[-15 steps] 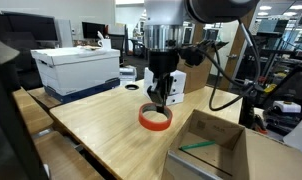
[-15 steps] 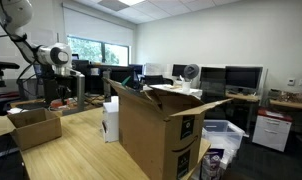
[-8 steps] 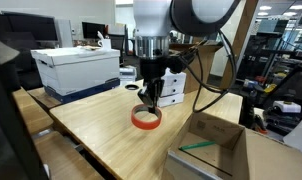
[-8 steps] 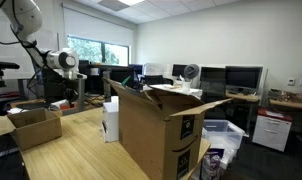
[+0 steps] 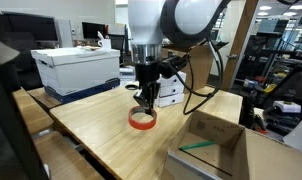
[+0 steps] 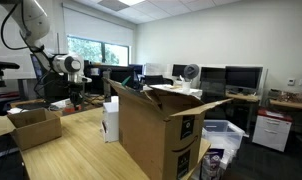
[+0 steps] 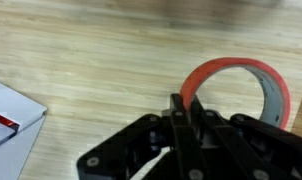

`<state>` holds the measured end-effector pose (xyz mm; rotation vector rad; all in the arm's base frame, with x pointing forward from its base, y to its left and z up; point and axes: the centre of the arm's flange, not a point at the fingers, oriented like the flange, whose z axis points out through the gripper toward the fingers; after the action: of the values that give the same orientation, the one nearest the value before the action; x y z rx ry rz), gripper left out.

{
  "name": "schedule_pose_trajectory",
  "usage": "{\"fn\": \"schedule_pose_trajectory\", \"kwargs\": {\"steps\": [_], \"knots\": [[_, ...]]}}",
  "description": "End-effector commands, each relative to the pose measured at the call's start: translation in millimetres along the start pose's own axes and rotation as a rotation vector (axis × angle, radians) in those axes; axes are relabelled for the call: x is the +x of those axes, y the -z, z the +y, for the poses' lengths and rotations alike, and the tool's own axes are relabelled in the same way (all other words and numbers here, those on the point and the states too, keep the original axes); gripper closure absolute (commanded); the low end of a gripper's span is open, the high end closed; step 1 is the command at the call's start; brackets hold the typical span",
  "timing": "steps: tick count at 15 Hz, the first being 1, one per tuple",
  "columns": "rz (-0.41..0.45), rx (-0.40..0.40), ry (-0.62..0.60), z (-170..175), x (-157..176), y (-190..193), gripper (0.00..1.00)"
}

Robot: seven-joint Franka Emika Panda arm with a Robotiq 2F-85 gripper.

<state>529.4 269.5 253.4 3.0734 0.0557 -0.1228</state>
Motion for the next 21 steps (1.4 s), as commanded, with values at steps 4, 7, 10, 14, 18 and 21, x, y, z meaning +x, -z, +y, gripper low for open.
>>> {"fn": "schedule_pose_trajectory", "kwargs": {"steps": [4, 7, 10, 14, 18, 21], "knots": [[-0.007, -0.007, 0.021, -3.2, -7.2, -11.8, 0.94], [-0.012, -0.01, 0.022, -5.7, -10.2, -20.1, 0.94], [-0.035, -0.013, 0.027, -8.8, -10.3, -31.4, 0.95], [-0.053, -0.014, 0.028, -11.8, -10.7, -45.7, 0.95], [-0.061, -0.01, 0.025, -12.4, -10.3, -57.6, 0.95], [-0.061, -0.005, 0.024, -14.0, -10.2, -63.4, 0.95]]}}
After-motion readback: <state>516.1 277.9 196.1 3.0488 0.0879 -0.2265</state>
